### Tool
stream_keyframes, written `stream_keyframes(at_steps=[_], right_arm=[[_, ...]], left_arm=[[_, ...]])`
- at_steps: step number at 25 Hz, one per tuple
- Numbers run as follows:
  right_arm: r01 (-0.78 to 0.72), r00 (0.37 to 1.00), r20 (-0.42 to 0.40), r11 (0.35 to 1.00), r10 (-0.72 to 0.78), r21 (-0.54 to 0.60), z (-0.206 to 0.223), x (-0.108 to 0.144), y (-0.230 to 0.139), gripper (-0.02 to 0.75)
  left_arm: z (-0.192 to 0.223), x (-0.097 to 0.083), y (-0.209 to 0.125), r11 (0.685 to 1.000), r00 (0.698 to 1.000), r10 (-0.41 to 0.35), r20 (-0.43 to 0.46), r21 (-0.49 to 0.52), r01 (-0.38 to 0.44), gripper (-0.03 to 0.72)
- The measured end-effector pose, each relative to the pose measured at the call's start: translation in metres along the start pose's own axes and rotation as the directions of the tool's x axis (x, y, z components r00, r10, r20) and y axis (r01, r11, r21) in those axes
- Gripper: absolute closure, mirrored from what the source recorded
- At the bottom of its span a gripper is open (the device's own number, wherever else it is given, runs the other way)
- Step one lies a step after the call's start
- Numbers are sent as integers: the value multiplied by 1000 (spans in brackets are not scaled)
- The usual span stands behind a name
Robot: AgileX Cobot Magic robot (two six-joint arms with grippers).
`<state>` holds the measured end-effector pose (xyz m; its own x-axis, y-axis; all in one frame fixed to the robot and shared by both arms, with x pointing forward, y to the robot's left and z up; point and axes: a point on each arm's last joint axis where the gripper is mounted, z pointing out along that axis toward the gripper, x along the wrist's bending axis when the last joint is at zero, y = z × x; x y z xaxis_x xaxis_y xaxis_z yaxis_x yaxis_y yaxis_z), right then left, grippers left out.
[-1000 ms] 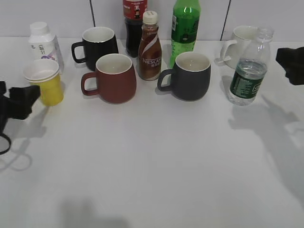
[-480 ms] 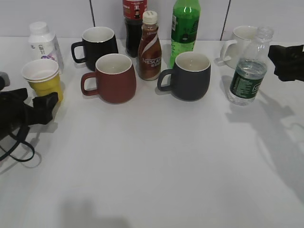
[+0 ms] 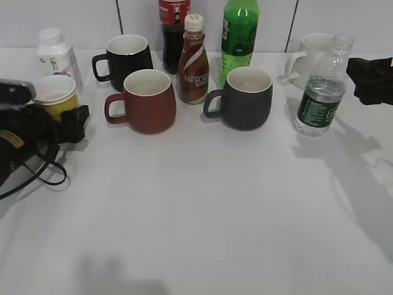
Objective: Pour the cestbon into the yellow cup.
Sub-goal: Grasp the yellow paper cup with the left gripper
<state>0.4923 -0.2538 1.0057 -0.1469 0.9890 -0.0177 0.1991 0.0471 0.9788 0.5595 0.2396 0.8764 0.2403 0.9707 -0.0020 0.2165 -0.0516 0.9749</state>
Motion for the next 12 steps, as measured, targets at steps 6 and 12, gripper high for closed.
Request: stream_keyframes(at_steps=[6,12], right_arm=[[0,1000,0,1000,0,-3,0,0,0,146],[7,1000,-3,1000,-7,-14,1,0,1,146]], left_arm=[[14,1,-2,1000,1000,1,0,-10,-1,99],[15,1,-4,1000,1000,1,0,6,-1,223]])
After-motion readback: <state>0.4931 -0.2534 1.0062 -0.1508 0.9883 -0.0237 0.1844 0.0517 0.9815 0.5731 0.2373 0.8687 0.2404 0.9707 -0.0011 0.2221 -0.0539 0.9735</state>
